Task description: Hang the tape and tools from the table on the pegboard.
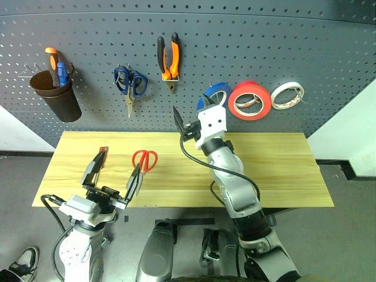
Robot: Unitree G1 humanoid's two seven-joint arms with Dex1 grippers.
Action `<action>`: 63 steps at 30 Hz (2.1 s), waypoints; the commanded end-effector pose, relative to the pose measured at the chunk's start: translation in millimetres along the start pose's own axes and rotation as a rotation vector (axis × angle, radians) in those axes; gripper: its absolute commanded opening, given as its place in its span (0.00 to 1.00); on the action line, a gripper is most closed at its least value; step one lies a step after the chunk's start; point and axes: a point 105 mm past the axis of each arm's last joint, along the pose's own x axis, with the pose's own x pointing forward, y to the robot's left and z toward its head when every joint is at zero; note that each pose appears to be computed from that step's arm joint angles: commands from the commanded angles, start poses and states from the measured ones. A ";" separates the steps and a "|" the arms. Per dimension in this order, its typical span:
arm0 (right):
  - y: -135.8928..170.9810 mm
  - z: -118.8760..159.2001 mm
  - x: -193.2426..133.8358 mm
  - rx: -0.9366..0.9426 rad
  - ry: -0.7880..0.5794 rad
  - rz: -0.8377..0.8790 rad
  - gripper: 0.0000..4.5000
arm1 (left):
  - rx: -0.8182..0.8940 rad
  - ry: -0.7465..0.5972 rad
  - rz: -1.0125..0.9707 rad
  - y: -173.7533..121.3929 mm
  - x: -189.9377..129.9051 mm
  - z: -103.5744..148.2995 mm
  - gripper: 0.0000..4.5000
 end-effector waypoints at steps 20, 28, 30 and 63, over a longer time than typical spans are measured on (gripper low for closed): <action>-38.3 -19.6 -117.0 0.225 0.414 0.513 0.99 | -0.115 0.633 0.169 11.2 -6.1 -72.0 1.00; -37.2 0.3 -115.8 0.207 0.280 0.643 0.99 | -0.091 0.630 0.237 16.2 1.9 -80.2 1.00; -35.2 0.1 -112.5 0.208 0.271 0.651 0.99 | -0.107 0.665 0.263 16.6 2.5 -89.1 1.00; -20.5 -3.2 -90.4 0.203 0.222 0.587 0.99 | -0.231 1.166 0.080 1.7 15.7 -181.4 1.00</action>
